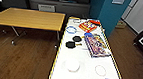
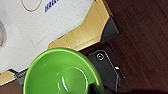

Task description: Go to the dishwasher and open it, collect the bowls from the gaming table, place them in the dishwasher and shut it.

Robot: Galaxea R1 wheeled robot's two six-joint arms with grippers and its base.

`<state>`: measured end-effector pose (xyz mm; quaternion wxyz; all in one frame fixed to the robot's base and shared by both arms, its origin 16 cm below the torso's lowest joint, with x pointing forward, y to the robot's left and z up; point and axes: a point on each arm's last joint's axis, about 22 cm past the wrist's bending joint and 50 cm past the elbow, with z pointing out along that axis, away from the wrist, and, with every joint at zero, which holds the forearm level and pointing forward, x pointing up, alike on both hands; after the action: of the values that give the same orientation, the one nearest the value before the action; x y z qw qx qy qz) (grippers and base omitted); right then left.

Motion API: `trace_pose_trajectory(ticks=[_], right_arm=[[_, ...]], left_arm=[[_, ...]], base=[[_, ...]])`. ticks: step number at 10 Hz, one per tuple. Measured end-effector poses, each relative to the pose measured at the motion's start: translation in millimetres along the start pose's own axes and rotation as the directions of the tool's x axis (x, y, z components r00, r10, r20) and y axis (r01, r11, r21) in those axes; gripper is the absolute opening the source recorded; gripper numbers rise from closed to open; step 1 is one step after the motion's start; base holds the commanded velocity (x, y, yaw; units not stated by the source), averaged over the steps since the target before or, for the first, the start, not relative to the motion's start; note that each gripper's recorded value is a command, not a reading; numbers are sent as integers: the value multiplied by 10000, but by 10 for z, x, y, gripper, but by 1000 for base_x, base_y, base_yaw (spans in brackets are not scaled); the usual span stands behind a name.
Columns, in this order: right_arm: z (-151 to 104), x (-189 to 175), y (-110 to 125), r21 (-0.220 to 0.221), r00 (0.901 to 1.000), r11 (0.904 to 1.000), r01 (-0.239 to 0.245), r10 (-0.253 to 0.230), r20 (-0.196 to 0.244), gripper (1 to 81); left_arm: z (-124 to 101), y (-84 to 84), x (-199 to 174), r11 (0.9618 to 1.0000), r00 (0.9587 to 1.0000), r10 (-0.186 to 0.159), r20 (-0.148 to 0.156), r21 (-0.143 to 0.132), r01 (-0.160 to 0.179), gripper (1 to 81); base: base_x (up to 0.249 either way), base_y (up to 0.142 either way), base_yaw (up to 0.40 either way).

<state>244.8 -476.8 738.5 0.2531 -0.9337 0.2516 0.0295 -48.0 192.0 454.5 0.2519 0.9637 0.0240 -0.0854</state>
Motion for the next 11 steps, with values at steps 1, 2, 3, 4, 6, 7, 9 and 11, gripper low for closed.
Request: trace_pose_trajectory(ticks=[1,2,3,4,6,7,9,11], right_arm=[[38,-194,196,-321,9999,9994,-147,149,68,10],[83,-404,368,-606,9995,9978,-260,270,164,10],[123,-611,523,-873,9988,9953,-416,437,219,10],[156,-821,683,-1168,9981,9916,-550,580,224,10],[320,-1196,794,-1321,9969,9889,-673,722,326,10],[478,-1379,735,-1147,9968,9911,-677,721,349,10],[748,-1680,503,-567,9975,9972,-484,512,490,10],[863,-1765,451,-408,9991,9986,-326,337,270,10]], left_arm=[[-218,-156,157,10000,9997,23,-243,-38,-24,811],[-460,-368,247,10000,9992,28,-408,89,-24,811],[-761,-626,279,9995,9989,-110,-448,305,123,811],[-1000,-747,326,9992,9985,-195,-505,343,212,811],[-1402,-746,563,9993,9963,-354,-779,51,359,811],[-1593,-658,749,9993,9946,-321,-989,-221,301,811],[-1931,-367,1181,9961,9888,-171,-1483,-885,39,811],[-2290,-27,1825,9877,9744,128,-2245,-1488,-473,811]], base=[[0,0,0],[0,0,0],[0,0,0],[0,0,0],[0,0,0],[0,0,0],[0,0,0],[0,0,0]])
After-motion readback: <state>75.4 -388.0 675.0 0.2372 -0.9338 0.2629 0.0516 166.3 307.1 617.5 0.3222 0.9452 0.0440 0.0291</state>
